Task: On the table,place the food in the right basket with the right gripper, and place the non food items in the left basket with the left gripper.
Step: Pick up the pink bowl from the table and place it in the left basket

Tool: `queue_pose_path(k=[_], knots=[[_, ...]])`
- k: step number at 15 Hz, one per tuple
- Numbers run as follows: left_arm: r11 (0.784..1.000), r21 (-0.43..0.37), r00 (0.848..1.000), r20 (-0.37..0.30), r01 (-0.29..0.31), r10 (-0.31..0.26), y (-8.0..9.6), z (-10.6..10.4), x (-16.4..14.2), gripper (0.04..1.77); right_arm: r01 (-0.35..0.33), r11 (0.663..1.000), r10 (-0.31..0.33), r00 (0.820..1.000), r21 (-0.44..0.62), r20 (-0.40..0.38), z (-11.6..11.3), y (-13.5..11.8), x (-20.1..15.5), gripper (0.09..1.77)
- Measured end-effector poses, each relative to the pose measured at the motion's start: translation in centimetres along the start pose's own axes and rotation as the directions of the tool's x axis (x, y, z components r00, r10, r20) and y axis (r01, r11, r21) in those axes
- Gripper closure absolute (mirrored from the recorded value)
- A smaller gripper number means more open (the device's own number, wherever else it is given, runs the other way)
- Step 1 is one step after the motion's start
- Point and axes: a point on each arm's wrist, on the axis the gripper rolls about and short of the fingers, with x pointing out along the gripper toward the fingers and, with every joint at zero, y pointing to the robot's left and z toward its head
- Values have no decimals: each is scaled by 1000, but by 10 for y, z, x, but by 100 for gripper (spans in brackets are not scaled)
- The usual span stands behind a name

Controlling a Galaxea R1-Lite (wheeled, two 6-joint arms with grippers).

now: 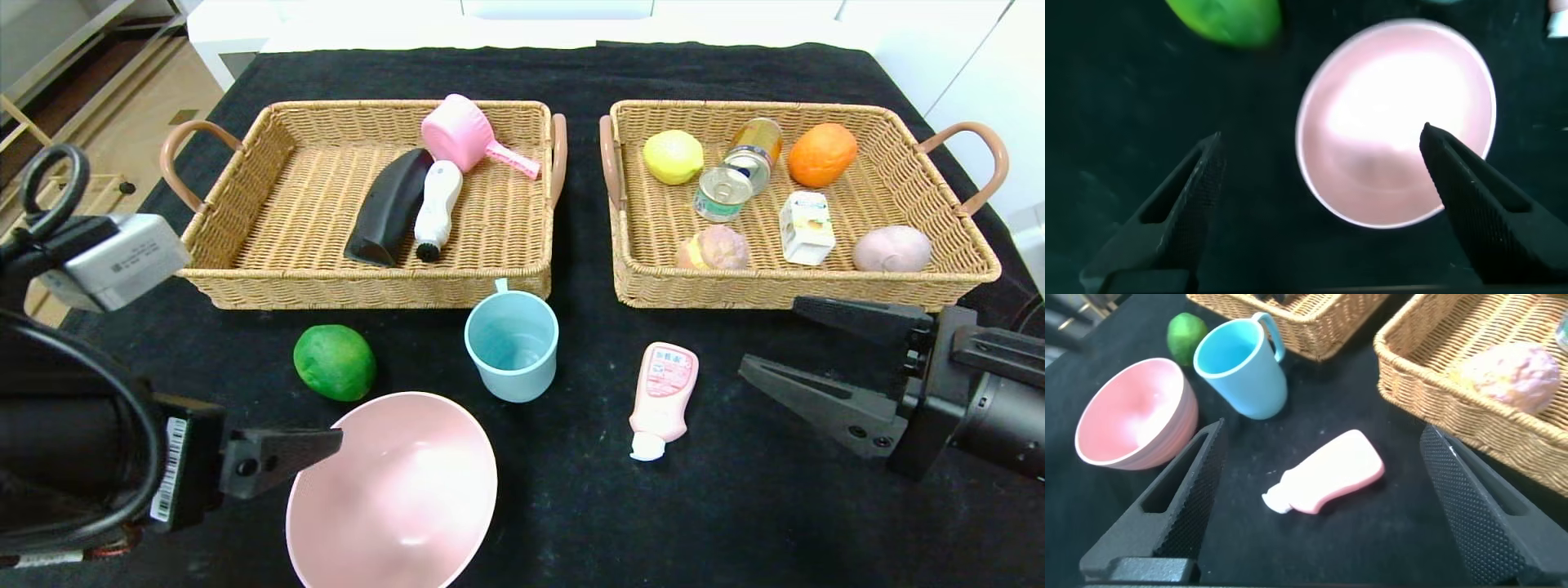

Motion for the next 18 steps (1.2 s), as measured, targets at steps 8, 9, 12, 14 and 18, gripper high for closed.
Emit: queue_pose_path(k=[8, 9, 12, 14, 18], knots=[[999, 21, 989, -145, -26, 28, -8, -20, 28, 9, 13, 1000, -13, 1000, 1, -1, 0, -3, 0, 15], [999, 9, 988, -152, -31, 32, -9, -21, 31, 9, 15, 1000, -15, 1000, 1, -2, 0, -3, 0, 15], [999, 8, 984, -175, -40, 41, -11, -22, 38, 9, 15, 1000, -15, 1000, 2, -4, 0, -3, 0, 15], [999, 1, 981, -190, -49, 48, -12, -22, 43, 9, 16, 1000, -16, 1000, 2, -3, 0, -3, 0, 15], [999, -9, 983, -176, -50, 48, -17, -21, 57, 9, 18, 1000, -18, 1000, 2, -4, 0, -4, 0, 15]])
